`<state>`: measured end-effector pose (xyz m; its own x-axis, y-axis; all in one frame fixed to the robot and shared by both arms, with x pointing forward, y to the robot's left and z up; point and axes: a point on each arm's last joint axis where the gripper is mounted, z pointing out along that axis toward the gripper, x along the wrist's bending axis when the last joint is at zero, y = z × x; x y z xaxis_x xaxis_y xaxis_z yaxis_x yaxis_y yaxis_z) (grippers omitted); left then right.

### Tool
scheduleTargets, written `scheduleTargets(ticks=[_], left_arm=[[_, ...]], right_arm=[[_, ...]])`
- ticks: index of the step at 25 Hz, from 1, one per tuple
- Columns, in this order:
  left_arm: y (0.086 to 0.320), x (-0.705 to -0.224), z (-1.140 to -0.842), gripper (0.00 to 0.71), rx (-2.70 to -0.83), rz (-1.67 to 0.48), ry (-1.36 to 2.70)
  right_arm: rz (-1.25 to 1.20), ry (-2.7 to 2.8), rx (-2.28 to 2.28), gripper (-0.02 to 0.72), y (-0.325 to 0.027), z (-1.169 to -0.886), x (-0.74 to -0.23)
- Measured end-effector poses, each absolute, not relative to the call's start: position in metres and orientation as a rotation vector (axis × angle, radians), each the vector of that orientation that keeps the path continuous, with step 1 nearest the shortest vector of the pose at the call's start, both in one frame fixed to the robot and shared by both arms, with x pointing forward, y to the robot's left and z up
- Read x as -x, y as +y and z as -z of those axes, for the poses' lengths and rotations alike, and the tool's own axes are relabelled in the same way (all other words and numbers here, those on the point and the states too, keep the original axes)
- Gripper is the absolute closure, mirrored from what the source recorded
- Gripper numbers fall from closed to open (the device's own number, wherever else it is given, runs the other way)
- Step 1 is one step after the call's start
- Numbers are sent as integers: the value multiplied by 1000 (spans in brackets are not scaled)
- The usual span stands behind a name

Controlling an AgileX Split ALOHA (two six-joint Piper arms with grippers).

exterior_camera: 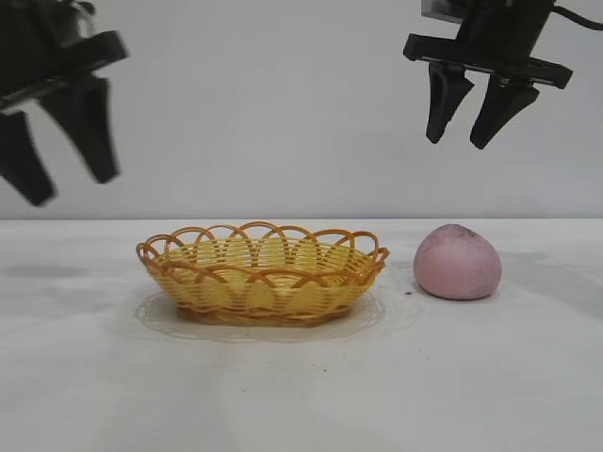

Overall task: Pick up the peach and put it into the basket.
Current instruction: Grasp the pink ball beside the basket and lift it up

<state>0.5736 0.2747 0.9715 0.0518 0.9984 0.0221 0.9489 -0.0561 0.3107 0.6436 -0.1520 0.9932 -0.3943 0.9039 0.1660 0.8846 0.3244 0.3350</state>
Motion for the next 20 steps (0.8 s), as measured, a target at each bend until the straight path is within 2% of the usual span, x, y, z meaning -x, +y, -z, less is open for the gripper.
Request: scheduleTargets(ticks=[6, 9, 15, 18, 20], left_arm=[[281, -527, -982, 305, -2049, -401, 2013], [284, -490, -1000, 305, -2007, -453, 1978], [295, -384, -1064, 305, -1824, -627, 1875], [301, -329, -1076, 305, -1710, -707, 1836], [305, -298, -1073, 305, -1664, -738, 1829]], right_arm=[[-471, 2602, -1706, 354, -153, -991, -635], [-467, 2600, -1700, 354, -154, -991, -635], [-455, 2603, -1711, 354, -154, -987, -634], [-434, 2613, -1723, 354, -155, -983, -631], [-440, 2610, -1723, 354, -155, -983, -631]])
